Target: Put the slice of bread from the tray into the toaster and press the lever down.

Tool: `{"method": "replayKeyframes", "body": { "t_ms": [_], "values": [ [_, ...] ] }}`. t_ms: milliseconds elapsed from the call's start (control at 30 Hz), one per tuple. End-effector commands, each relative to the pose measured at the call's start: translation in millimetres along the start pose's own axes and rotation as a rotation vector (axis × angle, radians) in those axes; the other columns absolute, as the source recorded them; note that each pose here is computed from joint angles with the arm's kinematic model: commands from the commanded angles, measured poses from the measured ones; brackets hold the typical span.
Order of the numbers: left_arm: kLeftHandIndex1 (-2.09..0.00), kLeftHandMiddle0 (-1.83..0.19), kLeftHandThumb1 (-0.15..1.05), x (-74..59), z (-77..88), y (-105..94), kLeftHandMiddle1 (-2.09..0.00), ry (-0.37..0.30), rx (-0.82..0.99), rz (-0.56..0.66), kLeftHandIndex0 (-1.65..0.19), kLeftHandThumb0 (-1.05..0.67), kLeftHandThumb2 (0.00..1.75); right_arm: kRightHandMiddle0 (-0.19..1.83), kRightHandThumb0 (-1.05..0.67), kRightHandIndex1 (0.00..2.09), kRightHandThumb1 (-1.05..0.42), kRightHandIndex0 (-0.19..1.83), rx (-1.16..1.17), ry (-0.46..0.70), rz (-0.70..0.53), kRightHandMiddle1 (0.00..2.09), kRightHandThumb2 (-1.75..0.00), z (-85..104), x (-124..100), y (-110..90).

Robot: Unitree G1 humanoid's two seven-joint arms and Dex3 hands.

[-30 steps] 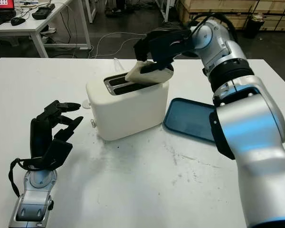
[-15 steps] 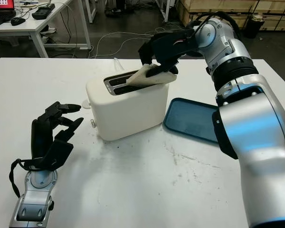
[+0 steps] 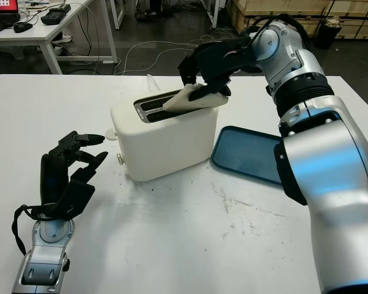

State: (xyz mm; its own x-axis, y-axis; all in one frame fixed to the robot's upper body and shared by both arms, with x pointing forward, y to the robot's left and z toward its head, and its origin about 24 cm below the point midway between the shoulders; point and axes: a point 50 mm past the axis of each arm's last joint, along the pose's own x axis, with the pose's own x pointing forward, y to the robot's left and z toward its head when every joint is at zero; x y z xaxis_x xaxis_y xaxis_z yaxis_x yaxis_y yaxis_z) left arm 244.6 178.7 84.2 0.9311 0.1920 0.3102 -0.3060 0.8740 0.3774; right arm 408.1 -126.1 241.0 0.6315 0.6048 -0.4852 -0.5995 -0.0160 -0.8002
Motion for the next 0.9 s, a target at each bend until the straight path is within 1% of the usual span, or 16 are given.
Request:
{"method": "replayKeyframes", "body": {
  "t_ms": [0, 267, 300, 333, 367, 400, 433, 467, 533, 633, 667, 700, 767, 800, 833, 867],
  "values": [
    [-0.82, -0.64, 0.92, 0.7, 1.5, -1.6, -1.48, -0.007, -0.009, 0.003, -0.67, -0.36, 0.04, 0.83, -0.53, 1.75, -0.92, 1.02, -0.038, -0.039, 0.013, 1.75, -0.29, 6.8, 3, 2],
    [-0.84, -0.64, 0.92, 0.3, 1.5, -2.7, -1.47, -0.002, -0.008, 0.004, -0.66, -0.37, 0.04, 0.82, -0.51, 1.75, -0.92, 1.0, -0.166, -0.094, 0.041, 1.75, -0.28, 28.4, 18, 8],
    [-0.84, -0.64, 0.92, 0.1, 1.5, -2.8, -1.47, -0.001, -0.007, 0.004, -0.66, -0.37, 0.04, 0.81, -0.51, 1.74, -0.92, 0.9, -0.181, -0.103, 0.047, 1.75, -0.27, 31.0, 20, 10],
    [-0.84, -0.64, 0.92, 0.0, 1.5, -2.8, -1.46, -0.002, -0.006, 0.004, -0.66, -0.37, 0.04, 0.78, -0.51, 1.44, -0.92, 0.74, -0.193, -0.107, 0.051, 1.71, -0.28, 32.9, 22, 11],
    [-0.83, -0.64, 0.92, -0.3, 1.5, -2.8, -1.45, -0.001, -0.006, 0.006, -0.66, -0.37, 0.04, 0.76, -0.51, 1.14, -0.92, 0.68, -0.206, -0.107, 0.056, 1.66, -0.28, 34.5, 24, 13],
    [-0.83, -0.64, 0.92, -0.4, 1.4, -2.8, -1.45, -0.001, -0.007, 0.007, -0.66, -0.37, 0.04, 0.75, -0.51, 1.12, -0.92, 0.68, -0.219, -0.107, 0.059, 1.6, -0.29, 35.9, 26, 14],
    [-0.83, -0.64, 0.92, -0.4, 1.3, -2.8, -1.44, -0.001, -0.009, 0.008, -0.66, -0.37, 0.04, 0.74, -0.51, 1.4, -0.92, 0.72, -0.231, -0.107, 0.058, 1.58, -0.28, 36.9, 28, 16],
    [-0.84, -0.65, 0.92, -0.4, 1.3, -2.8, -1.44, -0.003, -0.011, 0.009, -0.66, -0.37, 0.04, 0.74, -0.5, 1.57, -0.92, 0.77, -0.247, -0.104, 0.054, 1.58, -0.28, 37.4, 30, 17],
    [-0.84, -0.66, 0.92, -0.1, 1.5, -2.5, -1.46, -0.006, -0.008, 0.01, -0.66, -0.37, 0.03, 0.73, -0.51, 1.71, -0.92, 0.91, -0.279, -0.095, 0.043, 1.6, -0.3, 37.1, 32, 20],
    [-0.84, -0.66, 0.92, 0.0, 1.5, -2.0, -1.46, -0.01, -0.004, 0.009, -0.66, -0.37, 0.03, 0.75, -0.54, 1.74, -0.92, 1.01, -0.328, -0.087, 0.021, 1.64, -0.3, 34.9, 34, 24],
    [-0.85, -0.66, 0.92, -0.1, 1.7, -2.0, -1.47, -0.011, -0.004, 0.009, -0.66, -0.37, 0.04, 0.76, -0.56, 1.74, -0.92, 1.03, -0.33, -0.085, 0.01, 1.59, -0.3, 32.9, 33, 24],
    [-0.84, -0.66, 0.92, -0.1, 1.9, -2.0, -1.47, -0.011, -0.004, 0.008, -0.66, -0.37, 0.04, 0.78, -0.61, 1.74, -0.92, 0.99, -0.339, -0.077, -0.006, 1.47, -0.29, 30.9, 33, 24],
    [-0.85, -0.66, 0.92, 0.0, 2.4, -2.3, -1.47, -0.01, -0.008, 0.009, -0.66, -0.37, 0.04, 0.79, -0.74, 1.74, -0.92, 0.89, -0.352, -0.058, -0.036, 1.25, -0.25, 27.7, 32, 23],
    [-0.85, -0.66, 0.92, 0.0, 2.2, -2.0, -1.47, -0.009, -0.011, 0.009, -0.66, -0.36, 0.04, 0.75, -0.78, 1.67, -0.92, 0.83, -0.356, -0.052, -0.049, 1.17, -0.24, 26.5, 31, 22],
    [-0.85, -0.66, 0.92, 0.1, 2.0, -1.8, -1.47, -0.009, -0.012, 0.009, -0.66, -0.37, 0.04, 0.69, -0.8, 1.5, -0.92, 0.72, -0.355, -0.049, -0.061, 1.08, -0.22, 25.6, 30, 21],
    [-0.85, -0.66, 0.92, 0.2, 1.8, -1.7, -1.47, -0.01, -0.009, 0.009, -0.66, -0.37, 0.04, 0.61, -0.81, 1.23, -0.92, 0.61, -0.355, -0.046, -0.078, 0.94, -0.2, 24.6, 28, 19]
  ]
}}
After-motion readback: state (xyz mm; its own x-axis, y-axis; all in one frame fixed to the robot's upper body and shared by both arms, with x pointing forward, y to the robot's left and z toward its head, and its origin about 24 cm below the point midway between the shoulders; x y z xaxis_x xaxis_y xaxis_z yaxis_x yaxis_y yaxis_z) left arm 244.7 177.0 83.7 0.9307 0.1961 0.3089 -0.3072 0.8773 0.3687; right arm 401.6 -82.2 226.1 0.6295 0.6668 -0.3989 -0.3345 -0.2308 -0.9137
